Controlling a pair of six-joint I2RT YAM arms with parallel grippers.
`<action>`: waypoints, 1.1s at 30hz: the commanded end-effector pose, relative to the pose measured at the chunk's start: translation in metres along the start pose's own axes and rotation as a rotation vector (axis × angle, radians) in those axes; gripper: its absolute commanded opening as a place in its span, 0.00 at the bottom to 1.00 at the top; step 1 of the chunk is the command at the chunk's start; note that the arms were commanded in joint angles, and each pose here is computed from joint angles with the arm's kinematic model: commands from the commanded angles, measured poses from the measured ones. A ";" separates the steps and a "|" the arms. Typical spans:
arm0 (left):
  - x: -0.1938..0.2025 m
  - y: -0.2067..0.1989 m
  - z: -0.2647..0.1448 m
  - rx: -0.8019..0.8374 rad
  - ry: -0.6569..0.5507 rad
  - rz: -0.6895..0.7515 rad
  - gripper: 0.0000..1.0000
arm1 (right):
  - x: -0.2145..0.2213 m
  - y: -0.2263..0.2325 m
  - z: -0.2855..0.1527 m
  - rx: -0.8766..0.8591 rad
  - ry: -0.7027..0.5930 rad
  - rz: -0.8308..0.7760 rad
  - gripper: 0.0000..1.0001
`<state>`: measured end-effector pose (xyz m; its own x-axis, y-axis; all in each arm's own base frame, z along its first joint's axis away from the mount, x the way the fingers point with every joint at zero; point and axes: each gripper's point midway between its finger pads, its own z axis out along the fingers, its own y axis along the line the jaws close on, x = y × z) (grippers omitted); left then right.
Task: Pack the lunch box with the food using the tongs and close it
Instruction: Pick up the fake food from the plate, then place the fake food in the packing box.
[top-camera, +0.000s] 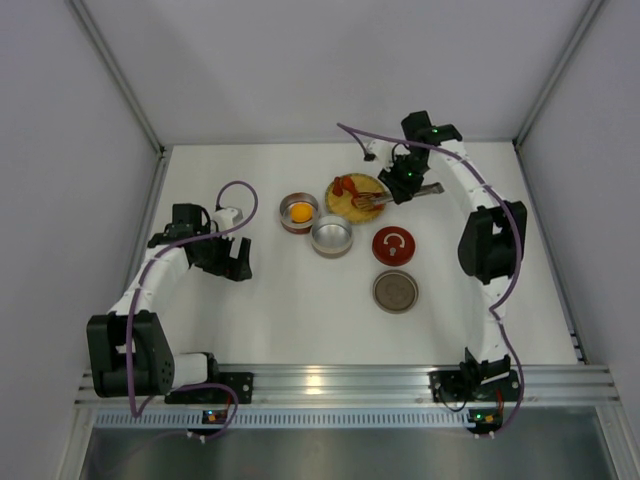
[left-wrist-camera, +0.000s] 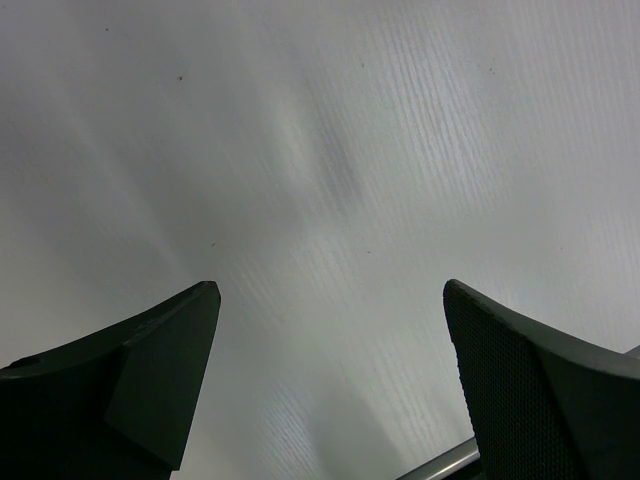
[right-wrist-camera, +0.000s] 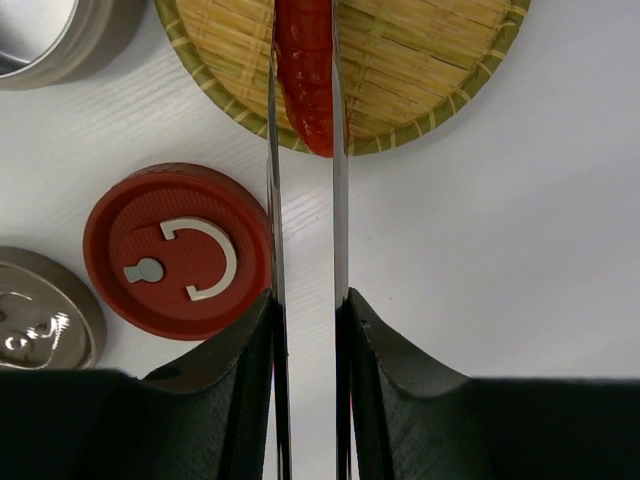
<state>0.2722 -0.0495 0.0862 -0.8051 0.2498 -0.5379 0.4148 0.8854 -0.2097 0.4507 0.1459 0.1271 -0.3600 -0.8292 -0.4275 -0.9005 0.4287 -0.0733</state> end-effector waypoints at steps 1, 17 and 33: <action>-0.020 0.002 -0.008 -0.018 -0.063 0.024 0.98 | -0.026 0.009 -0.048 0.009 -0.114 0.035 0.15; -0.021 0.002 -0.007 -0.019 -0.062 0.019 0.98 | -0.053 0.042 -0.085 -0.044 -0.237 0.081 0.12; -0.021 0.001 -0.009 -0.021 -0.069 0.014 0.98 | -0.060 0.121 -0.074 -0.162 -0.248 0.091 0.11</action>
<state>0.2723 -0.0478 0.0857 -0.8122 0.2388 -0.5322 0.3980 0.8939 -0.2062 0.3420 0.2091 0.1974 -0.4064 -0.7108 -0.5741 -0.9003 0.4185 0.1192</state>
